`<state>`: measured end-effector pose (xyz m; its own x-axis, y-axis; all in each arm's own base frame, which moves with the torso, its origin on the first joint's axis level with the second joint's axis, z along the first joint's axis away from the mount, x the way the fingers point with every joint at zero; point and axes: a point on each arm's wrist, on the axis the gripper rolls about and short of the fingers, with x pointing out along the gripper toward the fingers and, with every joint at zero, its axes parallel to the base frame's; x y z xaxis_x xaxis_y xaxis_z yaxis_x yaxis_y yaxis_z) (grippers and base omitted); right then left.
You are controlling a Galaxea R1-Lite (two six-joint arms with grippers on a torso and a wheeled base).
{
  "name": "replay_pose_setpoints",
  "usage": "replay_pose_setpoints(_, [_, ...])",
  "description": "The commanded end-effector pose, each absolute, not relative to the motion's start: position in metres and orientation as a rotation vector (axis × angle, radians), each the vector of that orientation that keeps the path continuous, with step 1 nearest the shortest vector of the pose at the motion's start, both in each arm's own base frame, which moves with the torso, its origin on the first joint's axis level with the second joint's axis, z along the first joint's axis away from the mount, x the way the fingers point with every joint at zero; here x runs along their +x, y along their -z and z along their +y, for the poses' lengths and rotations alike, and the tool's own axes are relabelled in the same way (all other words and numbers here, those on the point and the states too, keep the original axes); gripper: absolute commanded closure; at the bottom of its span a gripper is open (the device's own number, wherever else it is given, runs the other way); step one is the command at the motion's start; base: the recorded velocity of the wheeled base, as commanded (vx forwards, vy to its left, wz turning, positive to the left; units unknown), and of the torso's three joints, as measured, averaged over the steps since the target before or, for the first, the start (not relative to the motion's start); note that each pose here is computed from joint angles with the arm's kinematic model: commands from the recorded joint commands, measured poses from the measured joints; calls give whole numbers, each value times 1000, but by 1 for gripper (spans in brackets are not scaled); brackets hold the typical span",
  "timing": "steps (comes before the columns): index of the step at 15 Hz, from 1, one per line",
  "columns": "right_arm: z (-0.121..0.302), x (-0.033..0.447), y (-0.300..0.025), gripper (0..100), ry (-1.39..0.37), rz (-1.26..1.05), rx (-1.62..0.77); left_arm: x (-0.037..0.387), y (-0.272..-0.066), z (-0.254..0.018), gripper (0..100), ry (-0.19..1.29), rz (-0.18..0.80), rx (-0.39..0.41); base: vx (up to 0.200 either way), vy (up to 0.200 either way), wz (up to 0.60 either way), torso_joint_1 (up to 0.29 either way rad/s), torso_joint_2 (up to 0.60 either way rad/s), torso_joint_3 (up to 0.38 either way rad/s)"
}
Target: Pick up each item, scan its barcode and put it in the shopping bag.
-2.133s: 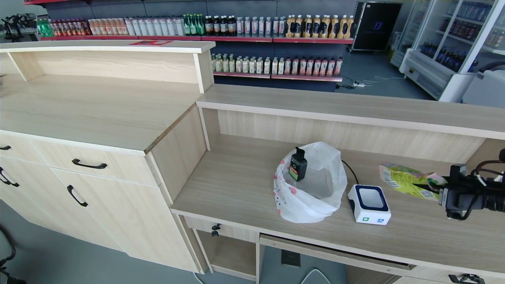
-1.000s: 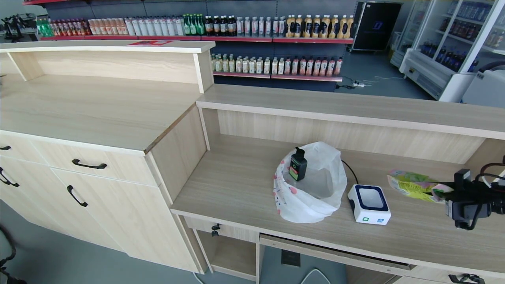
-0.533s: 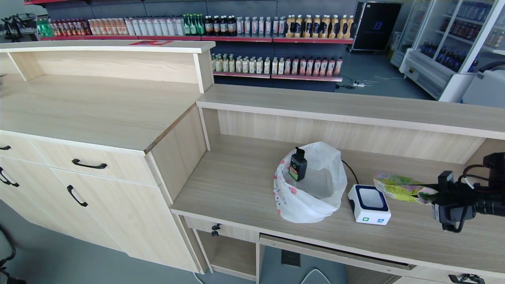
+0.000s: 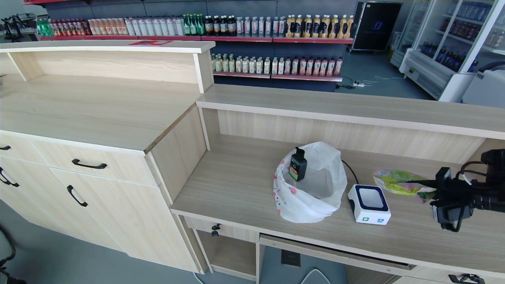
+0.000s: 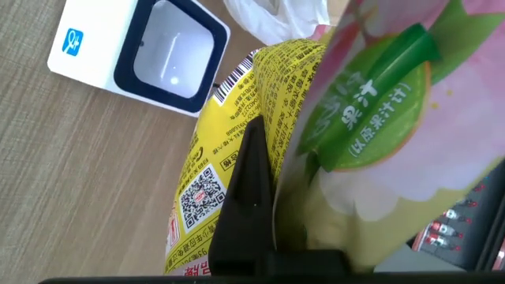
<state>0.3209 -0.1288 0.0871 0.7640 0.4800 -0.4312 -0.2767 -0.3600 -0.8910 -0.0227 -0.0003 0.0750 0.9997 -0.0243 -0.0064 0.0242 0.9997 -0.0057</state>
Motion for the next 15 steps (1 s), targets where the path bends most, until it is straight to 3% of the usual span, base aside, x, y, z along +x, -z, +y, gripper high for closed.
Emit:
replay_pose_setpoints(1, [-129,322,-84,100,-799,-161,-1776,-23,-75,0,0,25,6,-6,0,0,0,0,0,0])
replay_pose_setpoints(15, [-136,336,-78,100,-770,-228,-1921,-23,-75,0,0,25,6,-6,0,0,0,0,0,0])
